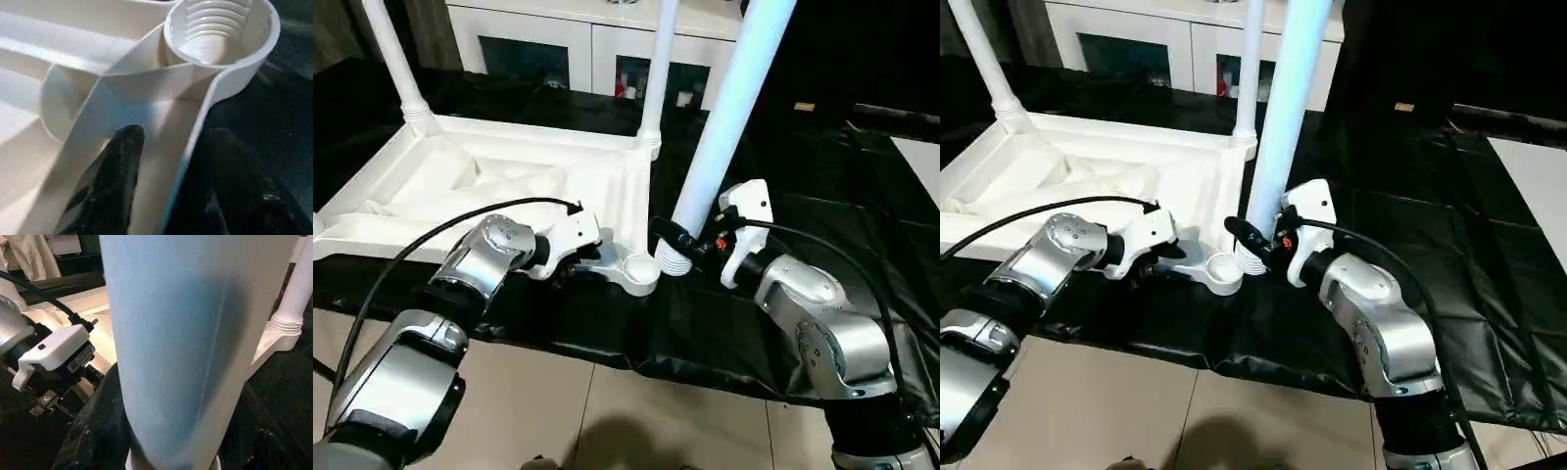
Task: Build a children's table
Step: Insert table leg to table base
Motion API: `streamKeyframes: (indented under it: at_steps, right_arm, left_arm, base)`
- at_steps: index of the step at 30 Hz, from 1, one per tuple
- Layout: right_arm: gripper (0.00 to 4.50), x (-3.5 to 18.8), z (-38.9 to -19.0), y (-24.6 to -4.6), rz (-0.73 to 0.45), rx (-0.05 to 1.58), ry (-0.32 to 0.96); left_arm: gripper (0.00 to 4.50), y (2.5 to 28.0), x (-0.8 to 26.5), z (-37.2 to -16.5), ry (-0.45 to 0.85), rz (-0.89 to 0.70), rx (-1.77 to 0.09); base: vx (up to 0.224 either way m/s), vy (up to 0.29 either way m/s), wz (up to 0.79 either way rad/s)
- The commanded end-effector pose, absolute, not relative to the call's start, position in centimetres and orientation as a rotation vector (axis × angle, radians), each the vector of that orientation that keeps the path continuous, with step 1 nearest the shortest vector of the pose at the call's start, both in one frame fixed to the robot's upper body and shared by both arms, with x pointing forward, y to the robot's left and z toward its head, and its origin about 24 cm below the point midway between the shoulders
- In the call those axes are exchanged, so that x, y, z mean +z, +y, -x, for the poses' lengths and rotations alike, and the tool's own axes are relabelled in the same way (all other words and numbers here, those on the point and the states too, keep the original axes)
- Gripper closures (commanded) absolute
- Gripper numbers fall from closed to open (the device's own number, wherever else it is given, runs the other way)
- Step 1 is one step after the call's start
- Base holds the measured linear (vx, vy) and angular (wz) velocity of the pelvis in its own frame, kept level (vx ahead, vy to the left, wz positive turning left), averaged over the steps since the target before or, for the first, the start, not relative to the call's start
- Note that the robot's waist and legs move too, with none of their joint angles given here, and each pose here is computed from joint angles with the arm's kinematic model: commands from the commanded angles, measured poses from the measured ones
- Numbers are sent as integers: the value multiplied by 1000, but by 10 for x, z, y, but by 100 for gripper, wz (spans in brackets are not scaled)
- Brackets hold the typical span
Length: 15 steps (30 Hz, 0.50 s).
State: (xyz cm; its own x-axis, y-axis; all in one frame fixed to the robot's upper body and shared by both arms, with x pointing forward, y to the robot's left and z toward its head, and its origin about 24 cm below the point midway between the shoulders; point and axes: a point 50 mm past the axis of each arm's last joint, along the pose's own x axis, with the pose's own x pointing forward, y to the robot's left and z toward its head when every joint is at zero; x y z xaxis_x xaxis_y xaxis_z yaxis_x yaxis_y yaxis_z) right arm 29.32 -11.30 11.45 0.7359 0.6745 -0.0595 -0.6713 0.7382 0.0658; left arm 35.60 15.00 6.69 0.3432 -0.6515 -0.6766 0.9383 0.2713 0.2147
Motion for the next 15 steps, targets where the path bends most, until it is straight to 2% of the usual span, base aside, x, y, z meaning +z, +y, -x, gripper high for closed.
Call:
streamKeyframes:
  at_steps: [1, 4, 5, 7, 8, 10, 12, 15]
  right_arm:
    - [264, 123, -293, -115, -23, 733, 34]
    - [264, 125, -290, -116, -26, 729, 27]
    - [264, 125, -287, -116, -49, 725, 22]
    - [264, 126, -282, -116, -77, 727, 15]
    - [264, 127, -281, -115, -89, 729, 15]
    - [264, 128, -276, -114, -143, 731, 12]
    - [264, 128, -274, -114, -156, 731, 10]
    - [264, 127, -271, -115, -173, 707, 11]
  left_arm:
    - [234, 148, 77, -362, 469, -710, -1116]
    - [234, 147, 84, -362, 392, -663, -1097]
    - [234, 145, 91, -356, 333, -564, -1096]
    - [234, 145, 97, -346, 273, -483, -1110]
    - [234, 145, 98, -343, 263, -472, -1113]
    - [234, 150, 102, -321, 218, -398, -1142]
    - [234, 152, 103, -312, 202, -372, -1146]
    - [234, 162, 102, -300, 164, -313, -1051]
  base:
    - [0, 0, 0]
    - [0, 0, 0]
    - [0, 0, 0]
    - [0, 0, 0]
    - [0, 0, 0]
    - [0, 0, 0]
    - [0, 0, 0]
    - [0, 0, 0]
